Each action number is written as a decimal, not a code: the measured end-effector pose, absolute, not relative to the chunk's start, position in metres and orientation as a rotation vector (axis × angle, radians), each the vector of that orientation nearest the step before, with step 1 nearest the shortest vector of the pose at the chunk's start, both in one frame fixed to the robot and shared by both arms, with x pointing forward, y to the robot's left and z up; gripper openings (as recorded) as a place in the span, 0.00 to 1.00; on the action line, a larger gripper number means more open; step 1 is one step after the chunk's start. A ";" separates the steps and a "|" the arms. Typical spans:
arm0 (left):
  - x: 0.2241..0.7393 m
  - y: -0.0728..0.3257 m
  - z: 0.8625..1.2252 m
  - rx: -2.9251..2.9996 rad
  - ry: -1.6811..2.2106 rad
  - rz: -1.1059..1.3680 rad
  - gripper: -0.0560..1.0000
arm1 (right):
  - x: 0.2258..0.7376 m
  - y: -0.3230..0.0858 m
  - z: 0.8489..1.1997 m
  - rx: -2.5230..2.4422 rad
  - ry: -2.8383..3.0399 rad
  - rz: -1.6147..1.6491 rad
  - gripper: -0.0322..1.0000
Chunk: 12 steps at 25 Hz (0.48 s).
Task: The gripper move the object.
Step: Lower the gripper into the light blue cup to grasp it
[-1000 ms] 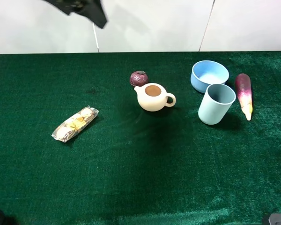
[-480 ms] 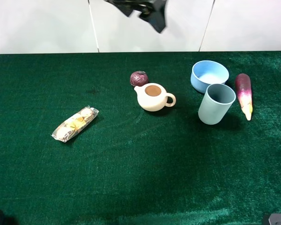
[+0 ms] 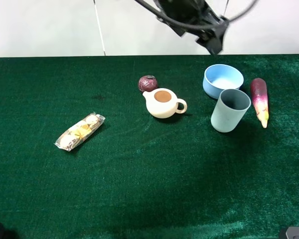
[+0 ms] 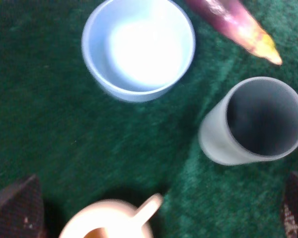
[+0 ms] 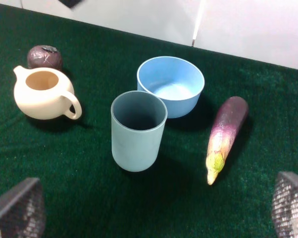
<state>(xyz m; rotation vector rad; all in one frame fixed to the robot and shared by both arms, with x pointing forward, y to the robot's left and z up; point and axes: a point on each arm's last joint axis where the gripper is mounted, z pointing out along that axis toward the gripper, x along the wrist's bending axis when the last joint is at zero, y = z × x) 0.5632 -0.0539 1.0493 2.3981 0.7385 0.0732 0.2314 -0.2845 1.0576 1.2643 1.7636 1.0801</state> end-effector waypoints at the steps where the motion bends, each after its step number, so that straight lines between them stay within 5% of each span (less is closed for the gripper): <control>1: 0.561 -0.059 1.046 2.404 0.729 0.064 0.95 | 0.231 -0.284 1.058 1.264 1.764 1.080 0.70; 12: 0.544 -0.094 1.022 2.434 0.653 0.030 0.95 | 0.231 -0.284 1.058 1.264 1.763 1.080 0.70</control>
